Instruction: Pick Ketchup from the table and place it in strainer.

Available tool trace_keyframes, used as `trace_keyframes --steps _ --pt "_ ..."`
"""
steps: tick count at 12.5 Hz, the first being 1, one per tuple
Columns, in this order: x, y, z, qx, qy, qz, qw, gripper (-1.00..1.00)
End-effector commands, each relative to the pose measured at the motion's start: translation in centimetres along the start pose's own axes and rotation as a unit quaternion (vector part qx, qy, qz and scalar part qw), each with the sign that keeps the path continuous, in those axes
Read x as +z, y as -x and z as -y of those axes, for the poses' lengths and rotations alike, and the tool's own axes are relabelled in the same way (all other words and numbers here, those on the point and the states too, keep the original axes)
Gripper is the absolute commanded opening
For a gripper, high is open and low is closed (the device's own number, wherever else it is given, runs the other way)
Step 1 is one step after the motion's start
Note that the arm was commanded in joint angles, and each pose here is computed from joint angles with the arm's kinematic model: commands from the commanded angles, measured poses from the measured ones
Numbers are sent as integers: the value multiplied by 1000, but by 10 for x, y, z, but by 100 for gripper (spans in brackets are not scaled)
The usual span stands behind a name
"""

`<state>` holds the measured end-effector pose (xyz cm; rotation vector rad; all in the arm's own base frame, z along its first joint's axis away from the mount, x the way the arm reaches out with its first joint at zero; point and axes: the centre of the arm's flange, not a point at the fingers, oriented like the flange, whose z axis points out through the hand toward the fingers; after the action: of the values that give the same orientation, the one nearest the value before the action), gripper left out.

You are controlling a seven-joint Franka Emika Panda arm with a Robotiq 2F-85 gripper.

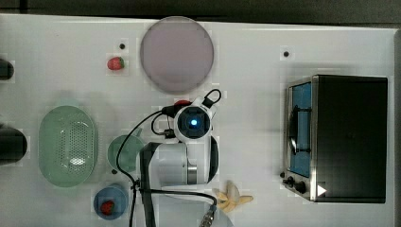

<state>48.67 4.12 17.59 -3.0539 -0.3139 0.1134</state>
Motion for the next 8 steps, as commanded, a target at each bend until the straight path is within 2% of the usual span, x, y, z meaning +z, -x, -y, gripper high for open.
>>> trace_keyframes --steps 1,3,4,8 --pt "3 -6 -5 -11 -1 -18 1000 69" --pt "5 -5 -8 -9 2 -29 1000 20" --pt "3 -5 -6 -10 2 -30 999 9" --pt "-47 -14 -11 -9 17 -68 998 9"
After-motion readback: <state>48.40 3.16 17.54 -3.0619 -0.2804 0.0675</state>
